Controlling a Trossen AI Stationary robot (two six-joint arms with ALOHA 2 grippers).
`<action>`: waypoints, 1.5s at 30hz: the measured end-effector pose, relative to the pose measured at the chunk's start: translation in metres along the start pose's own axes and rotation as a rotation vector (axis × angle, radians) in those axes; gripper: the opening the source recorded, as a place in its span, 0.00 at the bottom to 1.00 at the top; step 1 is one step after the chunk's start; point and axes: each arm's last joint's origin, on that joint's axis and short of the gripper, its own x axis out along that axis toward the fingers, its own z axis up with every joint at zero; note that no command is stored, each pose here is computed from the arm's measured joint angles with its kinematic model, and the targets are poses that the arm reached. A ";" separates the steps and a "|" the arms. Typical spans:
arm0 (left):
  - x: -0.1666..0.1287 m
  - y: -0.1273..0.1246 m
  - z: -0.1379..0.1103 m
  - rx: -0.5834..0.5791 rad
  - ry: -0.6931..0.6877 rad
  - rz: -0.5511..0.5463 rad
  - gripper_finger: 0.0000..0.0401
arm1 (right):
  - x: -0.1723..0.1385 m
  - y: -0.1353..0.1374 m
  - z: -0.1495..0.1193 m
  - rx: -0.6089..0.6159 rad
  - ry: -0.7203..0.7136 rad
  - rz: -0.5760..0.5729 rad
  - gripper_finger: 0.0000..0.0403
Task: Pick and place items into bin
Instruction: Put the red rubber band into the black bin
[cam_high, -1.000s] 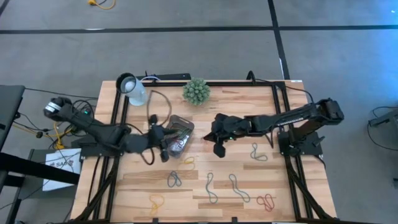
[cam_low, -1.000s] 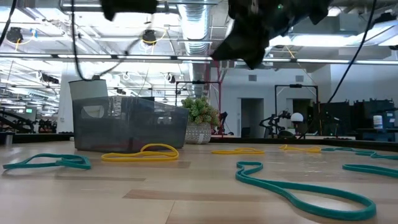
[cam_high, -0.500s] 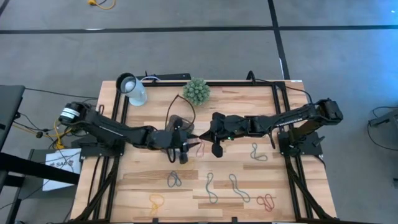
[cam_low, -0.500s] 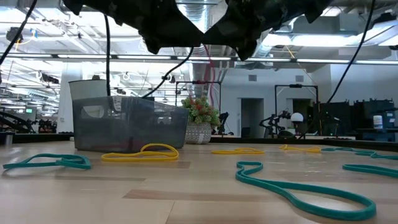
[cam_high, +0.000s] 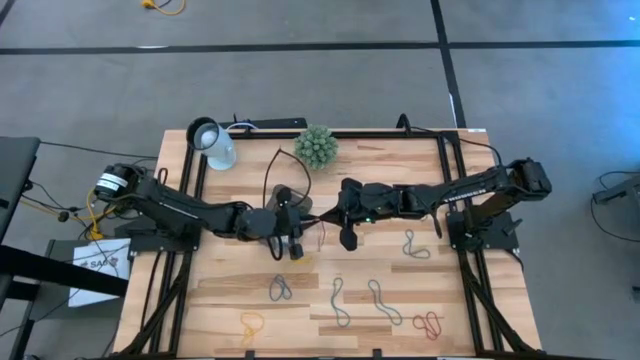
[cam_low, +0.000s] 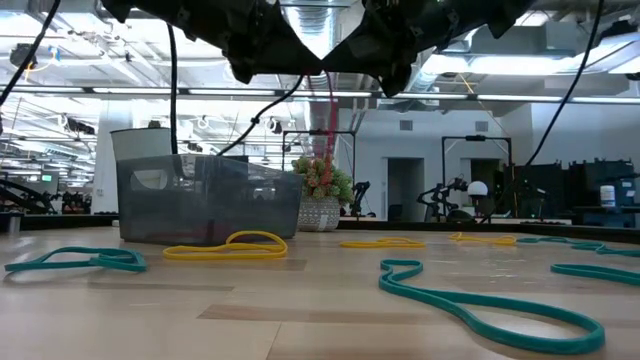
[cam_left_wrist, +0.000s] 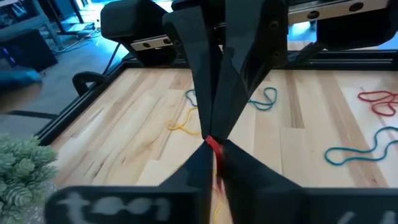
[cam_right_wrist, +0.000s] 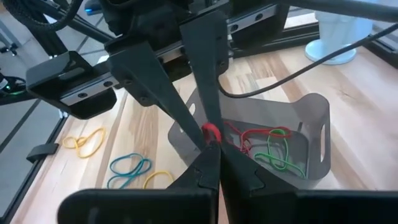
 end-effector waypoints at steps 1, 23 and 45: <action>0.000 0.000 0.000 -0.003 0.000 0.003 0.02 | 0.000 0.000 0.000 0.007 0.000 0.000 0.00; -0.098 0.034 0.028 -0.068 0.123 0.039 0.00 | -0.006 0.035 -0.034 0.043 0.288 0.044 0.19; -0.043 0.021 -0.052 -0.039 0.606 0.302 0.00 | -0.010 0.054 -0.039 0.057 0.306 0.087 0.19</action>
